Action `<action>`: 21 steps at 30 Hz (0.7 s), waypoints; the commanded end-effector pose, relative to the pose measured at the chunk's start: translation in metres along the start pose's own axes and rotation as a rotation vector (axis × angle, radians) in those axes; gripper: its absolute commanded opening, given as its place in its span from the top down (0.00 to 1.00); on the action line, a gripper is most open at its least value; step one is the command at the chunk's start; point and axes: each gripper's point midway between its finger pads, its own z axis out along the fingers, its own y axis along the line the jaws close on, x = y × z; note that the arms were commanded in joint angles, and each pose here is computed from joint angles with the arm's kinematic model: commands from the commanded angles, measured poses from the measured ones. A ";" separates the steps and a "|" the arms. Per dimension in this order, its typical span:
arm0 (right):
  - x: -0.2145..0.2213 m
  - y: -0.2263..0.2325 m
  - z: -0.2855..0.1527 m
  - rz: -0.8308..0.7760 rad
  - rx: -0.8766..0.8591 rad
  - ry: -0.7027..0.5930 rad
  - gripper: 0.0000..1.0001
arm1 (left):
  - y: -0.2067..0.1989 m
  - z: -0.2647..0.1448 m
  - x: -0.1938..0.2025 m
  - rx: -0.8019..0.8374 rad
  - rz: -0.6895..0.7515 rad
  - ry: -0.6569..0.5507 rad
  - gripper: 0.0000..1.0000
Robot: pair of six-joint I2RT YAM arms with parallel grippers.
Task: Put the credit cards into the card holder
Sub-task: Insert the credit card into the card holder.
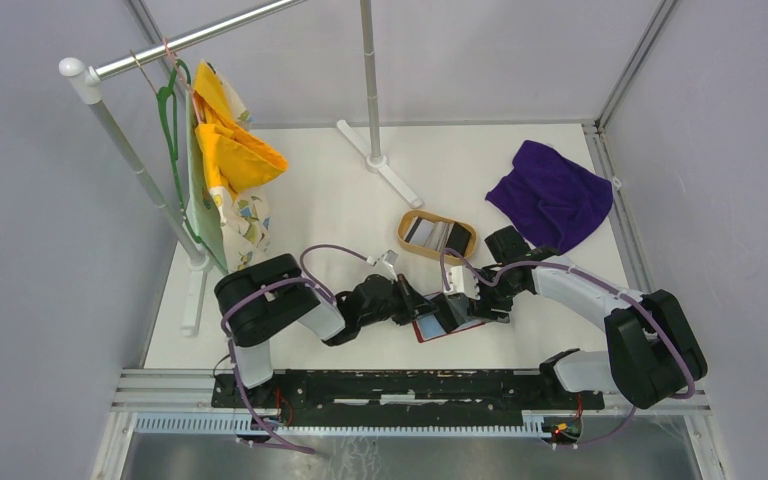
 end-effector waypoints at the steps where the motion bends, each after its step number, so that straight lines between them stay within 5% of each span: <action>1: 0.009 0.008 0.002 0.001 -0.033 0.034 0.30 | 0.003 0.005 0.008 -0.021 -0.033 0.041 0.98; 21: 0.009 0.008 0.002 0.002 -0.034 0.031 0.31 | 0.005 0.004 0.011 -0.014 -0.053 0.062 0.98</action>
